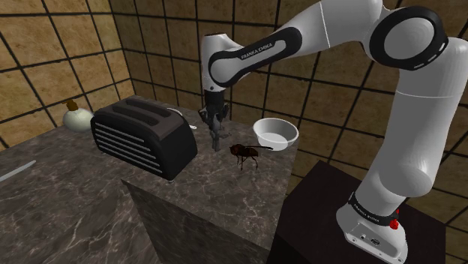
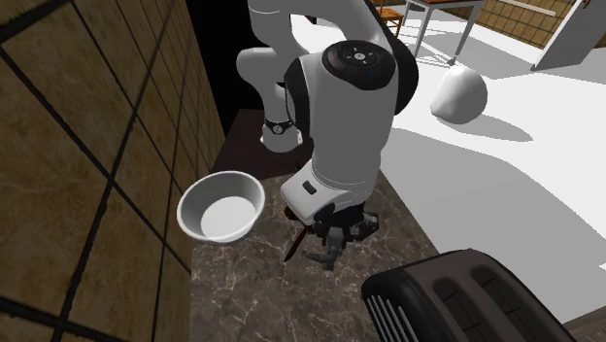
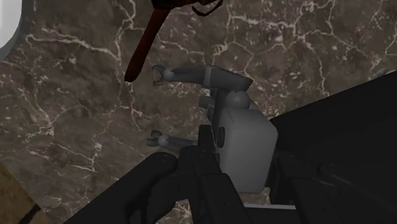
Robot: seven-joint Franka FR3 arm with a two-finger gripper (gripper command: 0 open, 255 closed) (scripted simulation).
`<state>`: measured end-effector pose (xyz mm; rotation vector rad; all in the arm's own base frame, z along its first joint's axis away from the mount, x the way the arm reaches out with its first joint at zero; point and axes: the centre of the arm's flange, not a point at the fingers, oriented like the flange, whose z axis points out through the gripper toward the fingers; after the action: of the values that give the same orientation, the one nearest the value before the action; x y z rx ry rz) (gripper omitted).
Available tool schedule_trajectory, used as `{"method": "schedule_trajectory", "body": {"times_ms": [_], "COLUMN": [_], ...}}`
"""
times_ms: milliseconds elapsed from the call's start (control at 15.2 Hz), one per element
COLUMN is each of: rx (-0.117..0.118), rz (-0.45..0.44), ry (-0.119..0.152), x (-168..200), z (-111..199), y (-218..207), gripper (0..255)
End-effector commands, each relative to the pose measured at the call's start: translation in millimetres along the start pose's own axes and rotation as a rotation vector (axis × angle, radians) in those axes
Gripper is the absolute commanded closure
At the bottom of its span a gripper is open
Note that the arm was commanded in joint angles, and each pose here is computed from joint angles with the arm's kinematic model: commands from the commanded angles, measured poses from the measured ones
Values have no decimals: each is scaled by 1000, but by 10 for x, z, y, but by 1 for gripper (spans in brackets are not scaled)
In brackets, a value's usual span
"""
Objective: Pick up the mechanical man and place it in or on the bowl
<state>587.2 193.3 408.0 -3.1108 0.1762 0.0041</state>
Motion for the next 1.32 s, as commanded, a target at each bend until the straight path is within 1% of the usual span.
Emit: {"method": "schedule_trajectory", "body": {"times_ms": [0, 1254], "rx": [0, 0], "rz": [0, 0], "ry": [0, 0], "x": [4, 0], "z": [-119, -1121], "y": [-5, -30], "gripper": [255, 255]}}
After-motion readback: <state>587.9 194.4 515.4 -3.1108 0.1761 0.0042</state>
